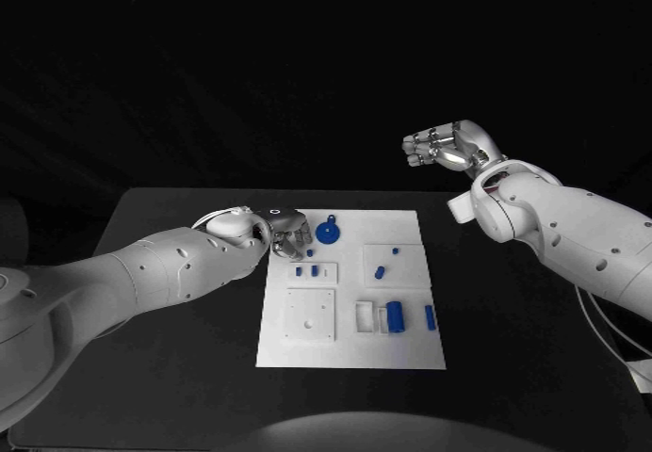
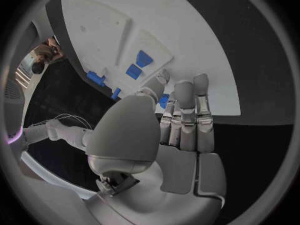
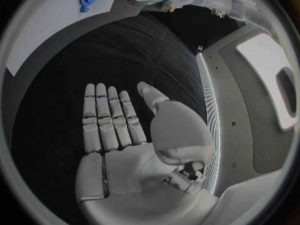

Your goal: Assemble the parts on the task board

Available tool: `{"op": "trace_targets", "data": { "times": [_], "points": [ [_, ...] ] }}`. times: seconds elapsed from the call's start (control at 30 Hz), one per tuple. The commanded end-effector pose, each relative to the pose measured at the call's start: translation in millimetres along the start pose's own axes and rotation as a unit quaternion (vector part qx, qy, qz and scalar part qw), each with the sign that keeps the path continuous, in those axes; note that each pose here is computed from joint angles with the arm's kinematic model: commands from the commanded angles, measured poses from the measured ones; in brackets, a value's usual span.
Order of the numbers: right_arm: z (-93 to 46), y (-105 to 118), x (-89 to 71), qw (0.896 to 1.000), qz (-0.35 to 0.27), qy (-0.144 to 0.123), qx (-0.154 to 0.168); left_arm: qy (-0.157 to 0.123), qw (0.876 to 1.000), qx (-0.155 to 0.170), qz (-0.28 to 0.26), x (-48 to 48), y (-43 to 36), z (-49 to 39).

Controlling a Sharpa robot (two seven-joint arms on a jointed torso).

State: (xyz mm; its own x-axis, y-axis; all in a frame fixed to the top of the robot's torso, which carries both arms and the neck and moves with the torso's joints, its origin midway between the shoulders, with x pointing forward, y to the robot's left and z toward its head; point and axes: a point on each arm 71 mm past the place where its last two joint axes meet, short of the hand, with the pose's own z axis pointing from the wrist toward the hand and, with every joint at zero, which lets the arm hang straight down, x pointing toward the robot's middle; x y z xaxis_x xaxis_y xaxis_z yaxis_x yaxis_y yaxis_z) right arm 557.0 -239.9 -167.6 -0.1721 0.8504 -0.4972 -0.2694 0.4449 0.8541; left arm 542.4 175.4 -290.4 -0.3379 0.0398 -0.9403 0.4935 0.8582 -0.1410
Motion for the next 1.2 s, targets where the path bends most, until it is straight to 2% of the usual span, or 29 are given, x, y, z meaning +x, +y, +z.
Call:
{"op": "trace_targets", "data": {
  "times": [0.03, 0.13, 0.27, 0.4, 0.5, 0.6, 0.63, 0.7, 0.83, 0.93, 1.03, 1.2],
  "points": [
    [-1.3, -1, -0.9, 1.000, -0.012, 0.013, 0.000, -0.020, 1.000, -0.015, -0.004, -2.7, 10.2, -5.0],
    [-3.1, -1, -2.4, 0.999, -0.038, 0.025, -0.003, -0.040, 0.999, -0.017, -0.015, -9.8, 17.0, -9.5],
    [-7.9, -4, -2.1, 0.994, -0.092, 0.059, -0.002, -0.080, 0.995, -0.027, -0.046, -28.5, 31.0, -18.6],
    [-14.8, -7, 4.6, 0.978, -0.180, 0.104, -0.003, -0.131, 0.984, -0.046, -0.113, -50.7, 43.9, -26.7],
    [-20.1, -10, 12.0, 0.965, -0.231, 0.126, -0.004, -0.168, 0.964, -0.064, -0.195, -63.6, 52.6, -33.4],
    [-25.5, -12, 19.9, 0.951, -0.281, 0.133, -0.004, -0.195, 0.934, -0.070, -0.291, -74.0, 58.9, -39.5],
    [-28.0, -14, 24.1, 0.943, -0.304, 0.133, -0.003, -0.200, 0.917, -0.065, -0.339, -77.6, 60.2, -42.1],
    [-32.7, -17, 30.8, 0.933, -0.336, 0.133, 0.000, -0.204, 0.892, -0.053, -0.399, -81.4, 60.3, -45.8],
    [-41.8, -24, 45.2, 0.914, -0.383, 0.132, 0.005, -0.209, 0.861, -0.036, -0.463, -87.2, 56.0, -52.2],
    [-47.9, -30, 56.1, 0.902, -0.412, 0.127, 0.008, -0.208, 0.850, -0.028, -0.482, -90.0, 50.9, -56.0],
    [-52.3, -35, 65.4, 0.894, -0.431, 0.123, 0.009, -0.205, 0.846, -0.018, -0.491, -91.5, 45.5, -58.5],
    [-59.0, -44, 81.3, 0.885, -0.449, 0.123, 0.013, -0.199, 0.839, 0.000, -0.507, -93.0, 37.0, -61.9]
  ]
}}
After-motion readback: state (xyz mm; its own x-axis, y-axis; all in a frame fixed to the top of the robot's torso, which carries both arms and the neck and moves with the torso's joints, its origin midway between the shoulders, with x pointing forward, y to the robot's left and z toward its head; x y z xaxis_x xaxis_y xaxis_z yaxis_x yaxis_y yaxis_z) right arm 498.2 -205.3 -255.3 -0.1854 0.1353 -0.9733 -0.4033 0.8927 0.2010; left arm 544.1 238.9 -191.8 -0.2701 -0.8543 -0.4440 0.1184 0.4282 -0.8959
